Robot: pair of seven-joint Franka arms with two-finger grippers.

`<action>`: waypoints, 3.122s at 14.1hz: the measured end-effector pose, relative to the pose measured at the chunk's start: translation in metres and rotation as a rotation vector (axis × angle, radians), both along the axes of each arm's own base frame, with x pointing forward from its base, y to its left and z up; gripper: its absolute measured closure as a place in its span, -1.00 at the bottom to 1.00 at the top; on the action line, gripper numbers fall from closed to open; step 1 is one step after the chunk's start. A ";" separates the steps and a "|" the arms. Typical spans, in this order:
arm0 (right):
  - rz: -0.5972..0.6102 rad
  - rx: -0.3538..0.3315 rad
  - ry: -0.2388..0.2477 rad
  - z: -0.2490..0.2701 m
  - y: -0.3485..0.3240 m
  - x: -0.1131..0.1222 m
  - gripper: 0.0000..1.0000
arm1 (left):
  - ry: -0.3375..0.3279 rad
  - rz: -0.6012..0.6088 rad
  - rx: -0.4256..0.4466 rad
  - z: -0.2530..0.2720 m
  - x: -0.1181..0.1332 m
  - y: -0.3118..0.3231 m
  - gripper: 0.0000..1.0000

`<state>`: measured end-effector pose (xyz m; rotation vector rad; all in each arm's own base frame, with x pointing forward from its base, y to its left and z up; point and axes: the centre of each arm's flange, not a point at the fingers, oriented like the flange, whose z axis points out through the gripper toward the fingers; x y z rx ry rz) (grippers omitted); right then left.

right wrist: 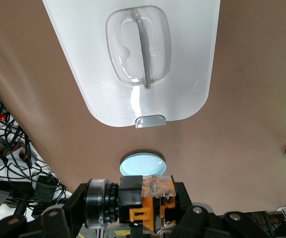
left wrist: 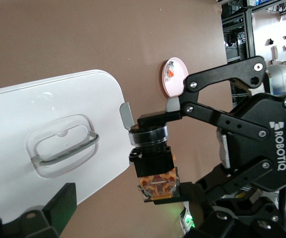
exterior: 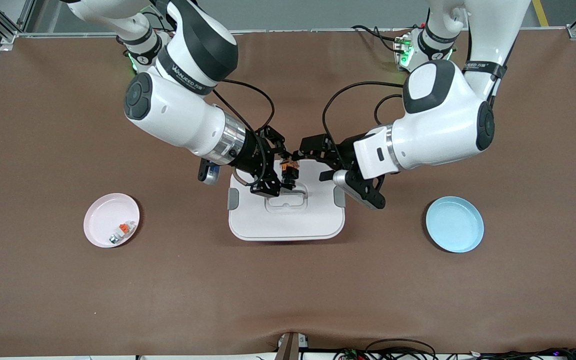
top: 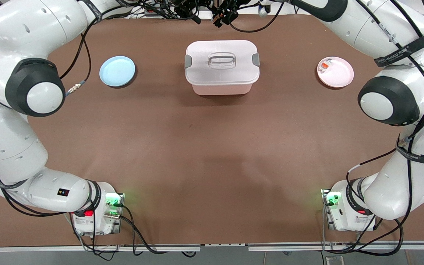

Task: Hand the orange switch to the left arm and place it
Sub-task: 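Grasp the switch with the left gripper beside the right gripper, then carry the switch to the blue plate with the left gripper while the right gripper withdraws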

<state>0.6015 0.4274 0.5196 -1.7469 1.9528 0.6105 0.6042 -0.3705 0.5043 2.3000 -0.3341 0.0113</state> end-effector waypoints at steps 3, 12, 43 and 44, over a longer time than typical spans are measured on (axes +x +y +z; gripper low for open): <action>-0.011 0.008 -0.015 0.002 0.000 0.002 -0.45 | -0.018 0.010 -0.007 -0.002 -0.001 -0.009 -1.00; -0.012 0.008 -0.016 -0.007 0.006 0.002 -0.45 | -0.053 0.050 -0.020 -0.013 0.004 -0.021 -0.87; 0.464 -0.171 -0.174 -0.021 -0.053 0.017 -1.00 | 0.164 -0.128 0.585 0.019 0.005 0.232 0.09; 0.532 -0.193 -0.191 -0.017 -0.072 0.021 -1.00 | 0.172 -0.126 0.637 0.013 0.005 0.243 0.09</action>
